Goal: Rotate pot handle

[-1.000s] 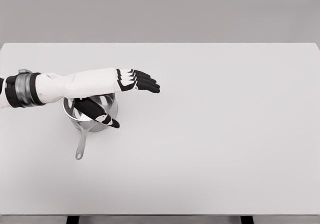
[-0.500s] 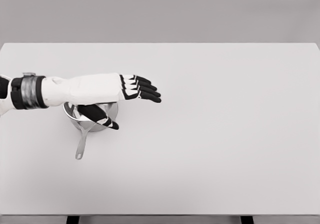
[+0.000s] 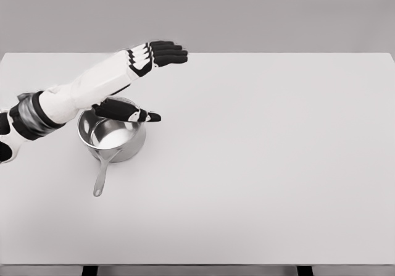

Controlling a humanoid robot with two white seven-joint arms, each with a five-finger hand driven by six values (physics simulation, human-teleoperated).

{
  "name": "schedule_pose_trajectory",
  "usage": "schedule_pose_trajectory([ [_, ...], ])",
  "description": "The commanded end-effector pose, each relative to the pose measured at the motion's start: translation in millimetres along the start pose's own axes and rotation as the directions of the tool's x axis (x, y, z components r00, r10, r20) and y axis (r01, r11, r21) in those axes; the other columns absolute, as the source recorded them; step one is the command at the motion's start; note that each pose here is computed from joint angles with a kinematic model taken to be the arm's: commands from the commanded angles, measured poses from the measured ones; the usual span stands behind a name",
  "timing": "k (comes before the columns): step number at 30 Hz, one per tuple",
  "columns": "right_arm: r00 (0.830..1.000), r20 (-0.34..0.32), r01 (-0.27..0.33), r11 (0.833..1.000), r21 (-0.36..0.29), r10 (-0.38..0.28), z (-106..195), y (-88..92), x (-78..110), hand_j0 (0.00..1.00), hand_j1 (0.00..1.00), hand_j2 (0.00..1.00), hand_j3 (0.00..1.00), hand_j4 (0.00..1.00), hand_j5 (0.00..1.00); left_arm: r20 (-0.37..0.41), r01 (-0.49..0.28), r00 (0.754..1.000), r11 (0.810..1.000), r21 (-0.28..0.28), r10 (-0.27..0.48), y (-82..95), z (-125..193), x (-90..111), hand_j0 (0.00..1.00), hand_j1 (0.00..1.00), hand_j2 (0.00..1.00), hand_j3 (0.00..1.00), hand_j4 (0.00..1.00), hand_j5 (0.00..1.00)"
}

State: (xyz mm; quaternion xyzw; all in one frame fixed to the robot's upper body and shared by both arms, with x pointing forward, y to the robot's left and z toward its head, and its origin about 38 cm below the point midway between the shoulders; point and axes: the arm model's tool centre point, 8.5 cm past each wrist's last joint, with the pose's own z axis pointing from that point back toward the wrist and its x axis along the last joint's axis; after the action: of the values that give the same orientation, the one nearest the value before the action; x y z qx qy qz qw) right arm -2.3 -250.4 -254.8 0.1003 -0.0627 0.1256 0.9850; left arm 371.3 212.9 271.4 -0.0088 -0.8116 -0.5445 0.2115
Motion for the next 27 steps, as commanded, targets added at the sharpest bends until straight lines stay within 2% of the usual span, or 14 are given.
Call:
schedule_pose_trajectory([
  [1,1.0,0.0,0.0,1.0,0.0,0.0,0.0,0.0,0.0,1.0,1.0,1.0,1.0,1.0,1.0,0.018,0.06,0.998,0.998,-0.023,-0.06,-4.5,-3.6,1.4,1.0,1.0,1.0,1.0,1.0,1.0],
  [3,1.0,0.0,0.0,1.0,0.0,0.0,0.0,0.0,0.0,1.0,1.0,1.0,1.0,1.0,1.0,0.032,0.18,0.984,0.976,-0.124,-0.177,-18.2,1.9,0.9,1.0,1.0,1.0,1.0,1.0,1.0],
  [8,1.0,0.0,0.0,1.0,0.0,0.0,0.0,0.0,0.0,1.0,1.0,1.0,1.0,1.0,1.0,0.014,0.195,0.981,0.967,-0.167,-0.195,-28.0,15.0,-0.7,1.0,1.0,1.0,1.0,1.0,1.0],
  [9,1.0,0.0,0.0,1.0,0.0,0.0,0.0,0.0,0.0,1.0,1.0,1.0,1.0,1.0,1.0,0.012,0.198,0.98,0.967,-0.159,-0.199,-26.0,15.9,-0.9,1.0,1.0,1.0,1.0,1.0,1.0],
  [10,1.0,0.0,0.0,1.0,0.0,0.0,0.0,0.0,0.0,1.0,1.0,1.0,1.0,1.0,1.0,0.011,0.195,0.981,0.973,-0.122,-0.195,-23.6,15.1,-0.3,1.0,1.0,1.0,1.0,1.0,1.0],
  [11,1.0,0.0,0.0,1.0,0.0,0.0,0.0,0.0,0.0,1.0,1.0,1.0,1.0,1.0,1.0,0.01,0.187,0.982,0.982,-0.018,-0.187,-17.8,14.6,1.6,1.0,1.0,1.0,1.0,1.0,1.0],
  [12,1.0,0.0,0.0,1.0,0.0,0.0,0.0,0.0,0.0,1.0,1.0,1.0,1.0,1.0,1.0,0.002,0.16,0.987,0.985,0.069,-0.161,-20.4,18.0,3.0,1.0,1.0,1.0,1.0,1.0,1.0],
  [13,1.0,0.0,0.0,1.0,0.0,0.0,0.0,0.0,0.0,1.0,1.0,1.0,1.0,1.0,1.0,-0.002,0.16,0.987,0.983,0.086,-0.16,-19.1,20.2,2.9,1.0,1.0,1.0,1.0,1.0,1.0],
  [17,1.0,0.0,0.0,1.0,0.0,0.0,0.0,0.0,0.0,1.0,1.0,1.0,1.0,1.0,1.0,-0.023,0.12,0.993,0.988,0.095,-0.118,-28.8,27.3,2.5,1.0,1.0,1.0,1.0,1.0,1.0],
  [19,1.0,0.0,0.0,1.0,0.0,0.0,0.0,0.0,0.0,1.0,1.0,1.0,1.0,1.0,1.0,-0.051,0.097,0.994,0.993,0.063,-0.094,-40.0,39.7,1.5,1.0,1.0,1.0,1.0,1.0,1.0],
  [22,1.0,0.0,0.0,1.0,0.0,0.0,0.0,0.0,0.0,1.0,1.0,1.0,1.0,1.0,1.0,-0.09,0.102,0.991,0.995,0.015,-0.1,-40.7,57.3,-0.5,1.0,1.0,1.0,1.0,1.0,1.0],
  [24,1.0,0.0,0.0,1.0,0.0,0.0,0.0,0.0,0.0,1.0,1.0,1.0,1.0,1.0,1.0,-0.099,0.109,0.989,0.994,0.007,-0.108,-36.1,60.7,-1.4,1.0,1.0,1.0,1.0,1.0,1.0],
  [27,1.0,0.0,0.0,1.0,0.0,0.0,0.0,0.0,0.0,1.0,1.0,1.0,1.0,1.0,1.0,-0.113,0.049,0.993,0.997,0.054,-0.043,-33.5,57.7,-2.9,1.0,1.0,1.0,1.0,1.0,1.0],
])
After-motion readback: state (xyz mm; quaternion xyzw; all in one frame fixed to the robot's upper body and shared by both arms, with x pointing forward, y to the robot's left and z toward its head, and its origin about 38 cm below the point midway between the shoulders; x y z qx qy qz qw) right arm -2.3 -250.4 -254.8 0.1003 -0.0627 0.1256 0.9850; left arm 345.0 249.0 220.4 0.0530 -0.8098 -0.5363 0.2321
